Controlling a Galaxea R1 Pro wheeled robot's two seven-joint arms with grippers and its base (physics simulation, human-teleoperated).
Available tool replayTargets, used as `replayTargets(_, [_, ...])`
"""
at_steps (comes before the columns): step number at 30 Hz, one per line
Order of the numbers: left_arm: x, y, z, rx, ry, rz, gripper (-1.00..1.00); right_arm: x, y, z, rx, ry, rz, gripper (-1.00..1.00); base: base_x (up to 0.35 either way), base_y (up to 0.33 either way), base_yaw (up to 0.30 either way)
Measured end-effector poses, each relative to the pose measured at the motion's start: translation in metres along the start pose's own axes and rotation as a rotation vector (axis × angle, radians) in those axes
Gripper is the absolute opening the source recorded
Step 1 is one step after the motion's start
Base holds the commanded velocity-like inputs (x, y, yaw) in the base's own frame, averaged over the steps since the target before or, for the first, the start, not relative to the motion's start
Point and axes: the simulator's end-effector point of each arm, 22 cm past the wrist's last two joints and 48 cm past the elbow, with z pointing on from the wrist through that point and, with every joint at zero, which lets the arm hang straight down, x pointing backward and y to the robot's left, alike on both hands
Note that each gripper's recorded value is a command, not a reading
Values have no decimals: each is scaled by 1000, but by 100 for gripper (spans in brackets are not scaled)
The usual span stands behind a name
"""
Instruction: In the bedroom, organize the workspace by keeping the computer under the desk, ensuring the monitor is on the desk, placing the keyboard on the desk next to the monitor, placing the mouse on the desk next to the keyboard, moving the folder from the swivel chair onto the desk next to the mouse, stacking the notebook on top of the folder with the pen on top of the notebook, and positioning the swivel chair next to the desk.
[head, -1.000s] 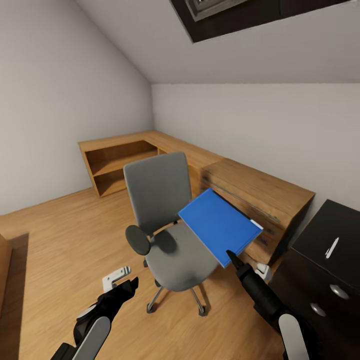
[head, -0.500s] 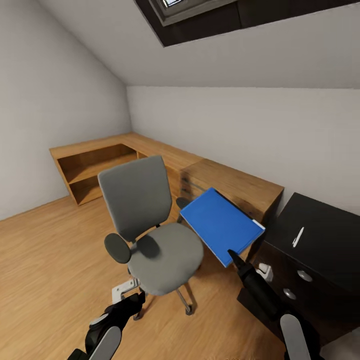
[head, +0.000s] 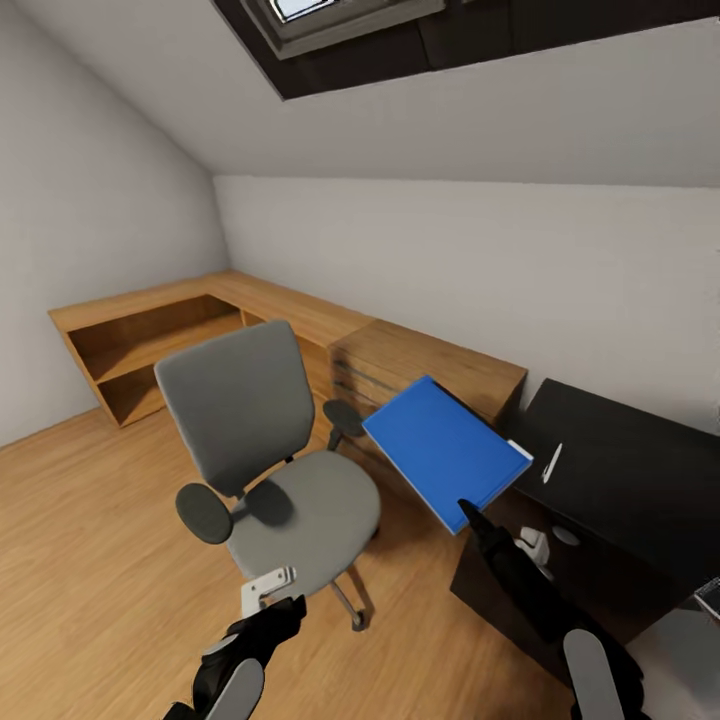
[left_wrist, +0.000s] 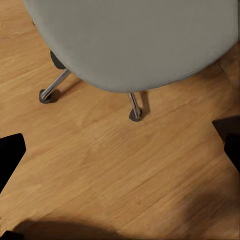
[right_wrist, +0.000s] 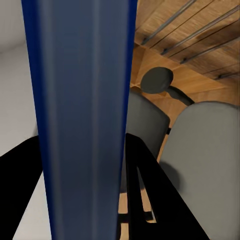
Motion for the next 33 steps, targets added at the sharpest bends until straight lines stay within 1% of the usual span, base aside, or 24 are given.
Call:
replayTargets(2, [-1, -1, -2, -3, -3, 9, 100, -2, 2, -1, 0, -1, 1, -100, 0, 0, -13])
replayTargets(3, [4, -9, -4, -3, -9, 48, 100, -6, 5, -2, -11, -13, 27, -100, 0, 0, -2])
replayTargets(6, [2, -11, -8, -4, -12, 58, 100, -9, 10, -3, -13, -20, 32, -100, 0, 0, 0])
replayTargets(10, [1, -12, -13, -4, -9, 62, 100, -13, 15, -4, -12, -25, 31, -100, 0, 0, -2])
replayTargets(12, [16, -17, -11, -13, 24, 71, 100, -14, 17, -5, -11, -27, 31, -100, 0, 0, -170])
replayTargets(13, [21, -18, -10, -22, 30, 83, 100, -15, 18, -5, -11, -27, 30, -100, 0, 0, -214])
replayTargets(17, [38, -17, -8, -69, 43, 149, 100, -17, 23, -6, -11, -28, 30, -100, 0, 0, -245])
replayTargets(19, [55, -15, -5, -101, 66, 196, 100, -18, 26, -7, -10, -28, 30, -100, 0, 0, -258])
replayTargets(20, [60, -13, -5, -110, 73, 209, 100, -19, 27, -7, -10, -28, 30, -100, 0, 0, -263])
replayTargets(21, [76, -9, -2, -132, 102, 236, 100, -19, 28, -7, -9, -28, 30, -100, 0, 0, -264])
replayTargets(22, [90, -4, -1, -149, 129, 254, 100, -20, 29, -8, -8, -29, 30, -100, 0, 0, -264])
replayTargets(24, [120, 9, 5, -193, 197, 299, 100, -25, 28, -10, 0, -38, 30, -100, 0, 0, -265])
replayTargets(25, [123, 15, 13, -216, 220, 327, 100, -30, 23, -14, 18, -51, 31, -100, 0, 0, -266])
replayTargets(26, [124, 16, 16, -219, 232, 339, 100, -34, 20, -16, 31, -59, 33, -100, 0, 0, -267])
replayTargets(28, [130, 15, 19, -204, 254, 350, 100, -39, 17, -19, 51, -69, 35, -100, 0, 0, -267])
replayTargets(29, [145, 8, 23, -142, 296, 357, 100, -45, 9, -23, 80, -83, 38, -100, 0, 0, -268])
replayTargets(30, [151, 3, 23, -109, 311, 360, 100, -47, 8, -24, 87, -88, 41, -100, 0, 0, -268])
replayTargets(33, [151, -1, 22, -83, 315, 379, 100, -49, 9, -26, 95, -91, 43, -100, 0, 0, -268])
